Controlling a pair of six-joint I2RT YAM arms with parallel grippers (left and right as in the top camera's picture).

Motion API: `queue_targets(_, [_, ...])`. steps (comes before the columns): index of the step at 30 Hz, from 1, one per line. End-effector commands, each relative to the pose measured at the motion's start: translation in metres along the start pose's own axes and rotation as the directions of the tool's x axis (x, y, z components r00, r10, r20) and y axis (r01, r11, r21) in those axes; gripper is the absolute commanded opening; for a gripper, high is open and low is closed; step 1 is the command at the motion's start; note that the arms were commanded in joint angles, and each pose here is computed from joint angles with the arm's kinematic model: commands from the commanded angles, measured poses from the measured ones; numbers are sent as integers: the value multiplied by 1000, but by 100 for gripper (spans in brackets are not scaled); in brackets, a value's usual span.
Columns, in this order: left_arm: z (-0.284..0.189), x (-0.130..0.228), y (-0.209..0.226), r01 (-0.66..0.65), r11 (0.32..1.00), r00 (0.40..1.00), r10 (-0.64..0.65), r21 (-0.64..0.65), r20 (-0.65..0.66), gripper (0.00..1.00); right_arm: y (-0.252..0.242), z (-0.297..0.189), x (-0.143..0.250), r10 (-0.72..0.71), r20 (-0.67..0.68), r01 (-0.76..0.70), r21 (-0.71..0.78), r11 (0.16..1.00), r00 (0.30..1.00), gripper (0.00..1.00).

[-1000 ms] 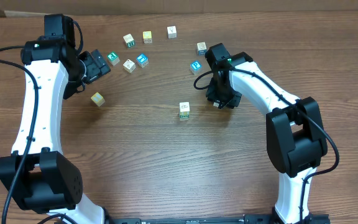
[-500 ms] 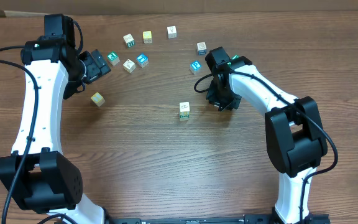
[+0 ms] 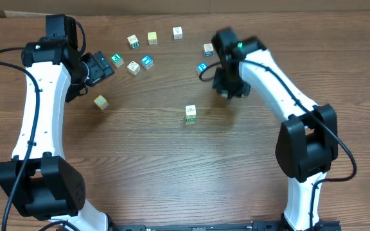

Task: Form a tower
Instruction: 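Lift the duck block and carry it left over the stack, then lower the duck block onto the top of the stack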

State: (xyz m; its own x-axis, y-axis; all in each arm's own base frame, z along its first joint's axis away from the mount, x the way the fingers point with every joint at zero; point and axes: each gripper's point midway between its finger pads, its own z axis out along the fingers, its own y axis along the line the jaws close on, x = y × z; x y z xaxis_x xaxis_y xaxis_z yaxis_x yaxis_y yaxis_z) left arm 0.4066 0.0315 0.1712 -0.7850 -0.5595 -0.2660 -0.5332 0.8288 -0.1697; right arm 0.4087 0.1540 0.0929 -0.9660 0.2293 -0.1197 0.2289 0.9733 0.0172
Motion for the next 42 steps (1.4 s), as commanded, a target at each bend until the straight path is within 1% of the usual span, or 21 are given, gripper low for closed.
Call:
queue_targets(1, [4, 2, -1, -26, 1000, 1000, 26, -11, -10, 100, 9, -49, -16, -23, 67, 26, -43, 999, 997, 13])
queue_targets(4, [4, 2, -1, -26, 1000, 1000, 26, -11, -10, 100, 8, -77, -12, -37, 65, 40, -43, 998, 997, 11])
queue_targets(6, [4, 2, -1, -26, 1000, 1000, 26, -11, -10, 100, 14, -84, -4, -96, 47, 99, -68, 993, 994, 11])
queue_targets(8, [4, 2, -1, -26, 1000, 1000, 26, -11, -10, 100, 27, -86, 9, -179, 5, 178, -130, 976, 984, 11])
queue_targets(10, [4, 2, -1, -26, 1000, 1000, 26, -10, -11, 100, 35, -85, 21, -227, -29, 219, -166, 961, 973, 11])
queue_targets(16, [4, 2, -1, -26, 1000, 1000, 26, -11, -10, 100, 38, -85, 42, -271, -80, 257, -147, 955, 959, 10])
queue_targets(27, [4, 2, -1, -26, 1000, 1000, 26, -11, -10, 100, 70, -89, 80, -393, -93, 376, -161, 913, 915, 12])
queue_targets(31, [4, 2, -1, -26, 1000, 1000, 26, -11, -10, 99, 79, -90, 89, -421, -90, 403, -166, 900, 903, 11])
queue_targets(37, [4, 2, -1, -26, 1000, 1000, 26, -11, -10, 100, 86, -87, 94, -384, -93, 366, -165, 916, 919, 11])
queue_targets(42, [4, 2, -1, -26, 1000, 1000, 26, -11, -10, 100, 87, -79, 95, -383, -98, 365, -163, 917, 918, 11])
